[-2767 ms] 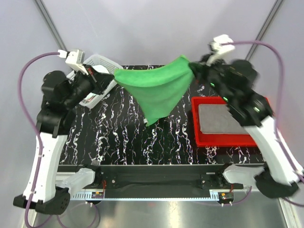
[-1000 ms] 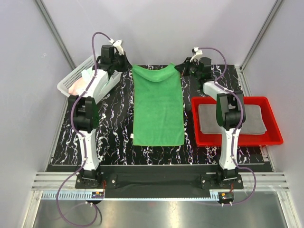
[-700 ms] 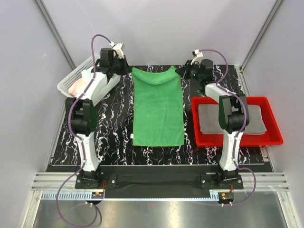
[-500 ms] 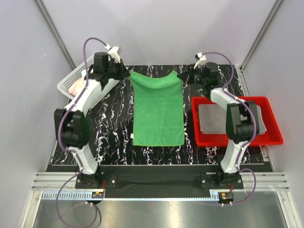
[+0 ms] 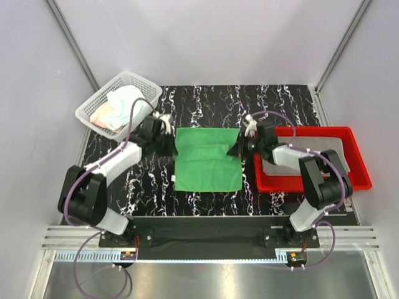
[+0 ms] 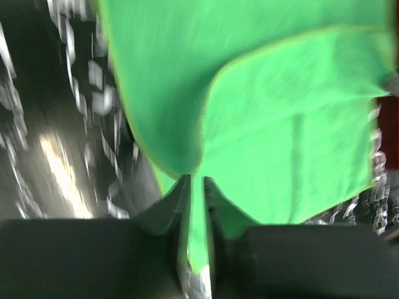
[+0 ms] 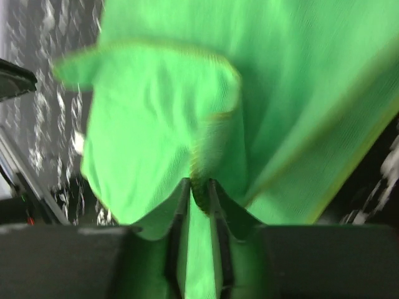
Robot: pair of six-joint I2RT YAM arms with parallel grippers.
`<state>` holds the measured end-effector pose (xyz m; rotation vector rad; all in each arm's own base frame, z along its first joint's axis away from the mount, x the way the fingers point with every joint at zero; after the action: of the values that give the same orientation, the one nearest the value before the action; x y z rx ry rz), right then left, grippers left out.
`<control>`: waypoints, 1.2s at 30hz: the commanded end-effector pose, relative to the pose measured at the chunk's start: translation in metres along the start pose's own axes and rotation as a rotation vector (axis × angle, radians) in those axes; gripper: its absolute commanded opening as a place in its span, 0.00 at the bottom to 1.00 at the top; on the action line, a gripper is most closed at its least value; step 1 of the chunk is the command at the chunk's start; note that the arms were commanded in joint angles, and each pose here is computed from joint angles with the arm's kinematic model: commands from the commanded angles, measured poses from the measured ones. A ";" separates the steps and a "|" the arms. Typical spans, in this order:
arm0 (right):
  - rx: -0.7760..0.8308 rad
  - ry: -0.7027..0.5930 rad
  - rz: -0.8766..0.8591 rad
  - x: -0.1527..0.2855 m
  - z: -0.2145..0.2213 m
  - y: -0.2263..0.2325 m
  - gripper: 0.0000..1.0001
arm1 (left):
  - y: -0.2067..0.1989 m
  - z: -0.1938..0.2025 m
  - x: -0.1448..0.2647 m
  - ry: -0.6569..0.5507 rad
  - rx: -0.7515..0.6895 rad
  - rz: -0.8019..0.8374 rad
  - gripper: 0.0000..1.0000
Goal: Fold and stack the towels
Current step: Fold the towel
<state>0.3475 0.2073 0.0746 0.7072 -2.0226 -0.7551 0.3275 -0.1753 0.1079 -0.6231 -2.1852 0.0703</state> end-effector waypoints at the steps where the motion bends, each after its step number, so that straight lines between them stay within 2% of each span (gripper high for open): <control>1: 0.069 -0.001 0.027 0.028 0.007 0.028 0.26 | 0.004 0.016 0.025 -0.009 0.064 -0.145 0.21; 3: 0.084 -0.001 0.039 0.038 0.015 0.031 0.31 | -0.002 0.031 0.033 -0.022 0.093 -0.134 0.25; 4: 0.085 -0.015 0.055 0.049 0.015 0.035 0.31 | -0.008 0.021 0.044 -0.090 0.091 -0.112 0.32; 8: 0.139 -0.098 0.044 0.060 -0.006 0.051 0.37 | -0.008 -0.001 0.057 -0.171 0.085 -0.128 0.39; 10: 0.167 -0.136 0.070 0.055 -0.024 0.050 0.38 | -0.007 -0.028 0.061 -0.193 0.064 -0.144 0.41; 11: 0.171 -0.140 0.081 0.051 -0.030 0.049 0.39 | -0.002 -0.029 0.048 -0.150 0.061 -0.155 0.41; 13: 0.166 -0.101 0.103 0.036 -0.038 0.044 0.41 | -0.009 -0.048 0.044 -0.141 0.045 -0.114 0.41; 15: 0.144 -0.051 0.096 0.019 -0.043 0.044 0.41 | -0.005 -0.041 0.022 -0.069 0.035 -0.106 0.41; 18: 0.190 0.067 0.120 0.004 -0.019 0.050 0.43 | -0.010 -0.041 0.003 -0.020 0.007 -0.052 0.42; 22: 0.318 0.074 0.261 -0.009 0.005 0.047 0.37 | -0.009 -0.033 -0.010 0.017 -0.004 -0.030 0.43; 26: 0.396 0.087 0.307 -0.019 0.027 0.045 0.35 | -0.006 -0.027 -0.019 0.041 -0.010 -0.026 0.43; 30: 0.450 0.127 0.362 -0.033 0.043 0.039 0.35 | -0.006 -0.026 -0.028 0.065 -0.008 -0.008 0.43; 36: 0.516 0.115 0.478 -0.038 0.045 0.024 0.37 | -0.002 -0.024 -0.032 0.078 -0.007 -0.017 0.42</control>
<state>0.3088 0.2629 0.0431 0.5487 -2.0904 0.0004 0.3466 -0.1887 0.0831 -0.5494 -2.0626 0.0271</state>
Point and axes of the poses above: each gripper's point midway between its finger pads, its own x axis back along the fingers, its own y axis along the line the jaws close on, z = x × y, the point moved 1 cm from there along x, back along the fingers, and after that the axes turned 12 degrees about -x, right-handed, at the moved point
